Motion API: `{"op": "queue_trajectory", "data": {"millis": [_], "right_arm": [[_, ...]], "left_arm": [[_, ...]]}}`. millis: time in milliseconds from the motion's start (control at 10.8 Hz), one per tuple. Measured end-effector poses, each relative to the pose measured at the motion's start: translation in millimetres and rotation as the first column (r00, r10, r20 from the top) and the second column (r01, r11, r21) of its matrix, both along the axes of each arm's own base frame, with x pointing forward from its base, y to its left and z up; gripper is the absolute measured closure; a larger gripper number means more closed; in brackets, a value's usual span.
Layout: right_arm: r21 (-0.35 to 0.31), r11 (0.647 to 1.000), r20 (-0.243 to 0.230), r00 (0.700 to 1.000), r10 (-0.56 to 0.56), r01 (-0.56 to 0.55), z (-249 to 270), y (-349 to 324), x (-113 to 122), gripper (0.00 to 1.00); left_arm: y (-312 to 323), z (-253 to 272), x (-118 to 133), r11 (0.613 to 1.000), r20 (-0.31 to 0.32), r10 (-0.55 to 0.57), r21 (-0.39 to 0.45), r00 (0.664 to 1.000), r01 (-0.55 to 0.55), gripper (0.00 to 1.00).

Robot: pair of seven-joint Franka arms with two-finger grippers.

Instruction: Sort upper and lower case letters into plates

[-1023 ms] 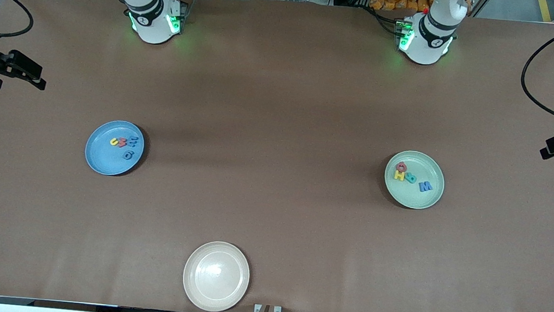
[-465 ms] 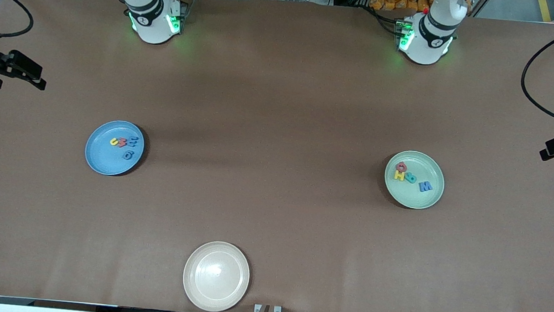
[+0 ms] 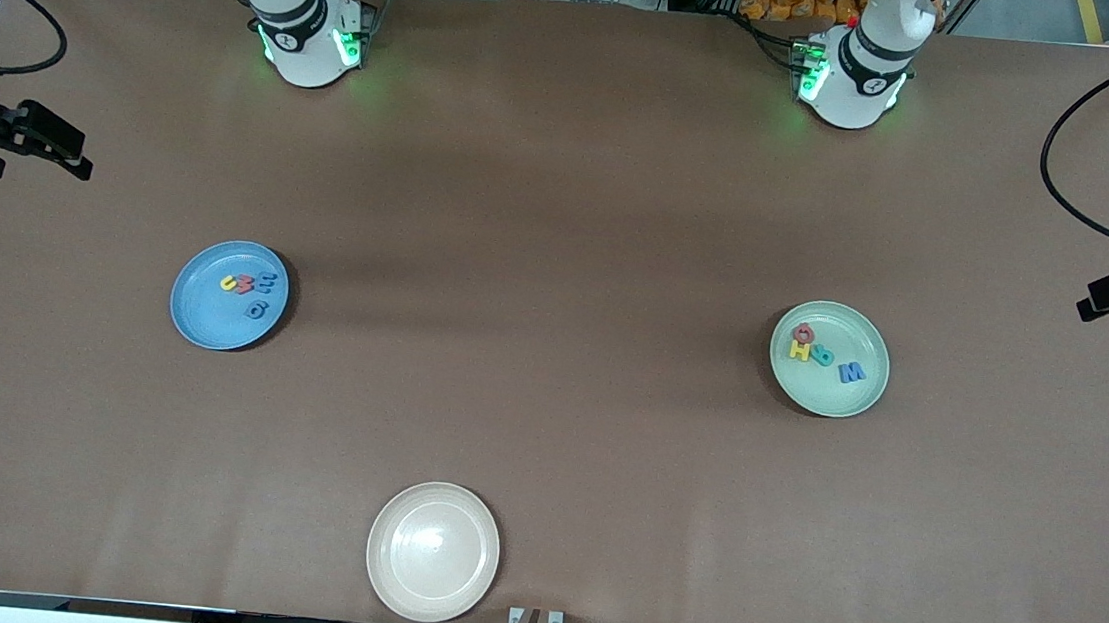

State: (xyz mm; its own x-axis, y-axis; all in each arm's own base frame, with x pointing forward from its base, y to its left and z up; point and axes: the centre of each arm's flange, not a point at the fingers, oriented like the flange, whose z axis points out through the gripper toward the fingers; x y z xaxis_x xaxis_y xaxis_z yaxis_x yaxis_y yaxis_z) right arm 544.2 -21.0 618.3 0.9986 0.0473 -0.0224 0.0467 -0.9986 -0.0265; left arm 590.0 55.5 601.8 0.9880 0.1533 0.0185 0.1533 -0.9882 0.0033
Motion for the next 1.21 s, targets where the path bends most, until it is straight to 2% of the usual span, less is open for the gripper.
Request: {"op": "queue_trajectory", "data": {"millis": [1209], "right_arm": [[0.001,1.000,0.007,1.000,0.000,0.000,-0.2,0.1,1.5,0.00]], "left_arm": [[-0.6,-1.0,0.5,1.000,-0.003,-0.017,0.014,1.000,0.017,0.00]]}}
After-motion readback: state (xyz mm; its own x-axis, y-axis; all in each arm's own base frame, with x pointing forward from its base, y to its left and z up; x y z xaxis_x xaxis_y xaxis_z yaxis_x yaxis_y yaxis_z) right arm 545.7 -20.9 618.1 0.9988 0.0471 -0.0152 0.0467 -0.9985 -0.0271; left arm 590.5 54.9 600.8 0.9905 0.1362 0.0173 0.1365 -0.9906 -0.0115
